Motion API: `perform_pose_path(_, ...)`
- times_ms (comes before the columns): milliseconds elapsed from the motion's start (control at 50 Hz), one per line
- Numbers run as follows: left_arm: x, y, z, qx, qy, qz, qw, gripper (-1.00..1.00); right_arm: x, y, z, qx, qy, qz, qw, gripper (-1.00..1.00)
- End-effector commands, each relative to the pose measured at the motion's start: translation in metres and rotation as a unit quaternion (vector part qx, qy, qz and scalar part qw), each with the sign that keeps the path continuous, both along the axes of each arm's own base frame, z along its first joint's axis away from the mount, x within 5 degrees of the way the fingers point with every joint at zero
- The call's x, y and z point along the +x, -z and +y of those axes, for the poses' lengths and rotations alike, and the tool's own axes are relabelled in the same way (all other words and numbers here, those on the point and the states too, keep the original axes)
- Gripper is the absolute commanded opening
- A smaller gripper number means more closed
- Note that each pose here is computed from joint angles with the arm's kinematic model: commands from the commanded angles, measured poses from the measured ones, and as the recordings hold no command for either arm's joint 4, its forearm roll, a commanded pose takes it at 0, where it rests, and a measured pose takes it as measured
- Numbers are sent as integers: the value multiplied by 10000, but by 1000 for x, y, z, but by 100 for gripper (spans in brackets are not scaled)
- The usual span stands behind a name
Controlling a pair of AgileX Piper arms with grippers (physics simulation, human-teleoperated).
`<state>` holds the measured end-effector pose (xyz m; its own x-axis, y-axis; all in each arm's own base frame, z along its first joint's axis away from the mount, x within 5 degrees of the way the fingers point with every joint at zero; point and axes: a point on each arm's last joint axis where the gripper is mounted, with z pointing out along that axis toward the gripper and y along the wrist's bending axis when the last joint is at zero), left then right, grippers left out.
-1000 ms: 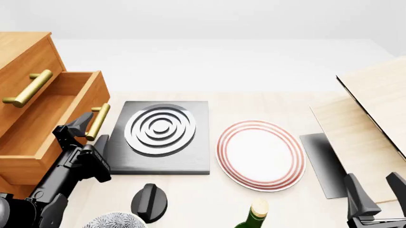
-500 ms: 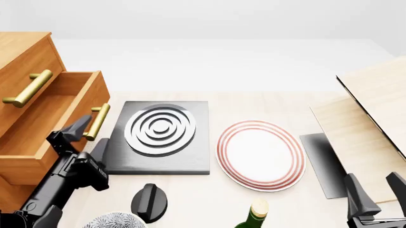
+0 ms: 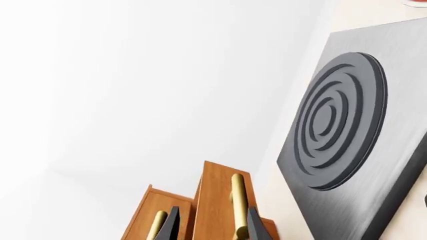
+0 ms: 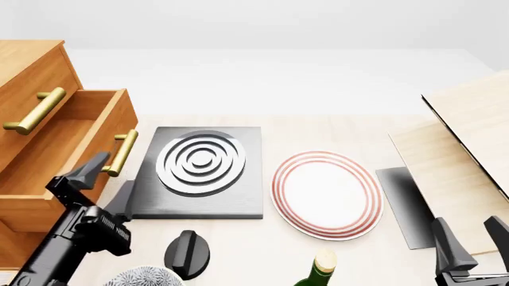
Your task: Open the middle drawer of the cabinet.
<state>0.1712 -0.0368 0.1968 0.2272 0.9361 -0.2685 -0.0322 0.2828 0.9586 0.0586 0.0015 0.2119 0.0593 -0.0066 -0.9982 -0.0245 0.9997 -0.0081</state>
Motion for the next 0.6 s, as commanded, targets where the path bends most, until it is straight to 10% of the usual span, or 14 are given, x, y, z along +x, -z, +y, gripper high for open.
perform_pose_path(20,-16,-4,-4,-210,259,-140,9993,100,-1,-1,0,13,29,-39,10000,100)
perform_pose_path(600,-36,-16,-16,-1111,966,-363,9884,100,-1,-1,0,15,30,-40,10000,100)
